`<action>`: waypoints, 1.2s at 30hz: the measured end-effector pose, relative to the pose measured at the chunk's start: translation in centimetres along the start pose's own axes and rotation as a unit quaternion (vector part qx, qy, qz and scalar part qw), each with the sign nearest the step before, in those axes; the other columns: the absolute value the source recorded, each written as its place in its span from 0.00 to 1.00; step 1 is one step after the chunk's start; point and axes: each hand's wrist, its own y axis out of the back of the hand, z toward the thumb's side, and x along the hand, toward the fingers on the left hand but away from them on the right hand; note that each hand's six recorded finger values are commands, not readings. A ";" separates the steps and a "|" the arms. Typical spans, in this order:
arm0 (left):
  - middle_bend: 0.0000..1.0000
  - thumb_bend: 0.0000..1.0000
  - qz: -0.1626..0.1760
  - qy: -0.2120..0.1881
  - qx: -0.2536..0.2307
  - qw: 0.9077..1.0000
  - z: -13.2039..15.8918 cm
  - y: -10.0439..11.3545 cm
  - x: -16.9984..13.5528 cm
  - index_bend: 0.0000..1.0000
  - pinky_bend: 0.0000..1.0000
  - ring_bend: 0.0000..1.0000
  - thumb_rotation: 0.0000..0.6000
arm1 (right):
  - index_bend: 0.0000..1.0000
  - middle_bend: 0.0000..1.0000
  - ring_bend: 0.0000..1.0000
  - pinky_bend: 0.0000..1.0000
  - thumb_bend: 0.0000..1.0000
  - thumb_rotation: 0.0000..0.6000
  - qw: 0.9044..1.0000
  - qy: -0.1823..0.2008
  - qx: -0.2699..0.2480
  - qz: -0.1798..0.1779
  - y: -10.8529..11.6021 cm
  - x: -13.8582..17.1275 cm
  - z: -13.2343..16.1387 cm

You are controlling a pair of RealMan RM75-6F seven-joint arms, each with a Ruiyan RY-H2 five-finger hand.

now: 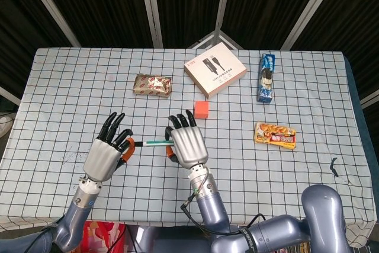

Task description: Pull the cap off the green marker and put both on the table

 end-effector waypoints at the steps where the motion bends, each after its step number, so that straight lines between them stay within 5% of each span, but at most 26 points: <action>1: 0.44 0.39 0.001 0.001 0.000 1.000 0.0 0.0 0.0 0.62 0.10 0.07 1.00 | 0.78 0.22 0.15 0.06 0.55 1.00 1.000 0.000 0.000 0.000 0.0 0.0 0.0; 36: 0.43 0.39 0.004 0.004 -0.007 1.000 -0.4 0.0 0.3 0.53 0.10 0.07 1.00 | 0.78 0.22 0.15 0.06 0.56 1.00 1.000 -0.006 0.007 0.003 -0.3 -0.1 -0.4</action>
